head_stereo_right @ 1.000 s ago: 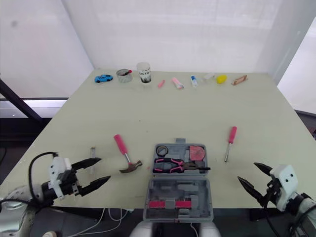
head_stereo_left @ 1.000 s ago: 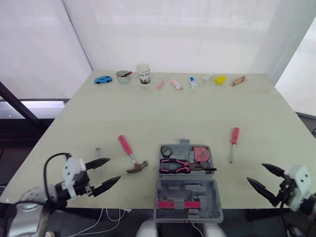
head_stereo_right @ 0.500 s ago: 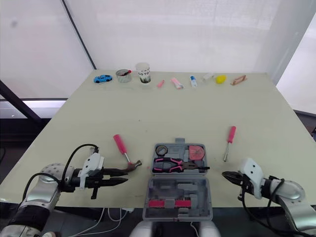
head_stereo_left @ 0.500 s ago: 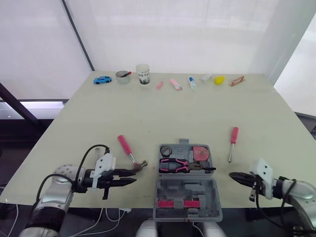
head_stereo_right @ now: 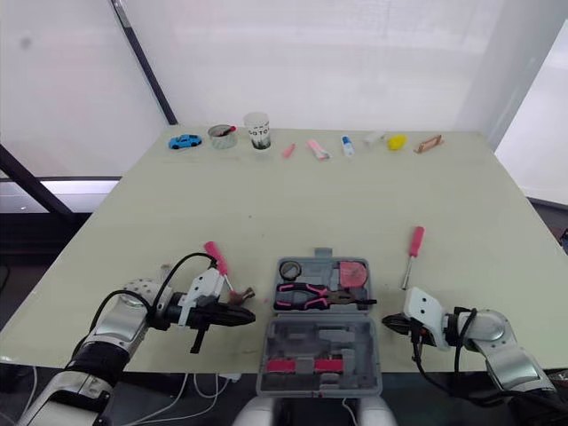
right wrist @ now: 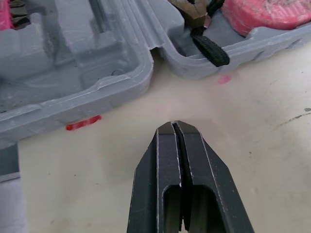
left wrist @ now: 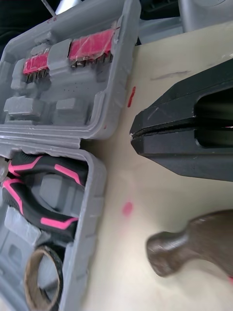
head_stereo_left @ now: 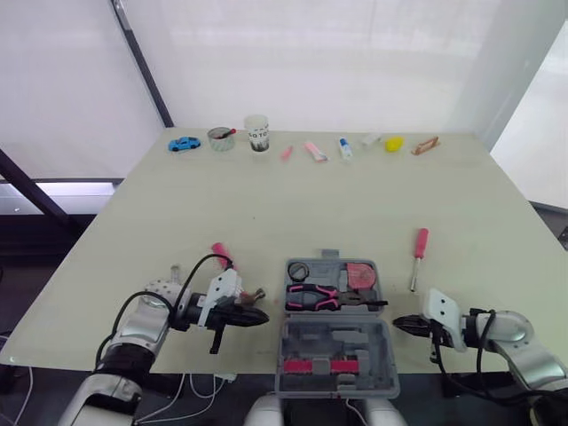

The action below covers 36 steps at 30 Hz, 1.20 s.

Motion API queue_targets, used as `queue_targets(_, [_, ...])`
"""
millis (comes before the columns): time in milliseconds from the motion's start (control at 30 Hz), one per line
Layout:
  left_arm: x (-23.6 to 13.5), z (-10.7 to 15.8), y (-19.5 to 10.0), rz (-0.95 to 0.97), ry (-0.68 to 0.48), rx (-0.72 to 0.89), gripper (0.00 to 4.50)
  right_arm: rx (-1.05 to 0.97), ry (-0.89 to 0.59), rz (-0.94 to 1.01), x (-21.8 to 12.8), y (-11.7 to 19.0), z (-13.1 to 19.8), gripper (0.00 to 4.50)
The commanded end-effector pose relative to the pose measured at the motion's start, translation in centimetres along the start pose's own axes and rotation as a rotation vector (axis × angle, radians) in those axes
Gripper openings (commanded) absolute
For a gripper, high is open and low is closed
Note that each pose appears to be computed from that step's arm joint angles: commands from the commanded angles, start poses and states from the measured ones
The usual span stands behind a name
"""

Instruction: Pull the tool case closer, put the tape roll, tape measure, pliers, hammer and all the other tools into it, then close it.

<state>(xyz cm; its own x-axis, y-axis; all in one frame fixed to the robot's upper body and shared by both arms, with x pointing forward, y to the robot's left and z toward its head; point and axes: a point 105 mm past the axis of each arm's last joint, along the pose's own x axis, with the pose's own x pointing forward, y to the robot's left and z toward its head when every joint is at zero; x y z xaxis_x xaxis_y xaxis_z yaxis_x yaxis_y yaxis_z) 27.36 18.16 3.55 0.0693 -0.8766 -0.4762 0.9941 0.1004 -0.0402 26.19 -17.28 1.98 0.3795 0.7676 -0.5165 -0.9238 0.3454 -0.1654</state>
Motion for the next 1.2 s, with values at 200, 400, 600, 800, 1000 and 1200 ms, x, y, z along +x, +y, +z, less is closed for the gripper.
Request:
queue_targets(200, [0.6, -0.3, 0.6, -0.007, 0.022, 0.002, 0.06, -0.048, -0.047, 0.022, 1.7, 0.4, 1.5, 0.0])
queue_targets(400, [1.0, -0.6, 0.7, -0.01, 0.034, 0.005, 0.06, -0.044, -0.043, 0.03, 1.9, 0.8, 1.2, 0.0])
queue_targets(600, [1.7, -0.4, 1.1, -0.015, 0.04, 0.02, 0.06, -0.046, -0.042, 0.03, 2.1, 0.7, 1.3, 0.0])
queue_targets(800, [2.7, 0.2, 1.5, -0.029, 0.039, 0.04, 0.06, -0.05, -0.044, 0.029, 2.2, 0.6, 1.4, 0.0])
queue_targets(1000, [4.0, 0.7, 1.5, -0.062, 0.023, 0.052, 0.06, -0.051, -0.045, 0.027, 2.3, 0.5, 1.5, 0.0])
queue_targets(1200, [5.0, 1.3, 1.5, -0.076, 0.007, 0.059, 0.06, -0.055, -0.051, 0.026, 2.4, 0.3, 1.8, 0.0])
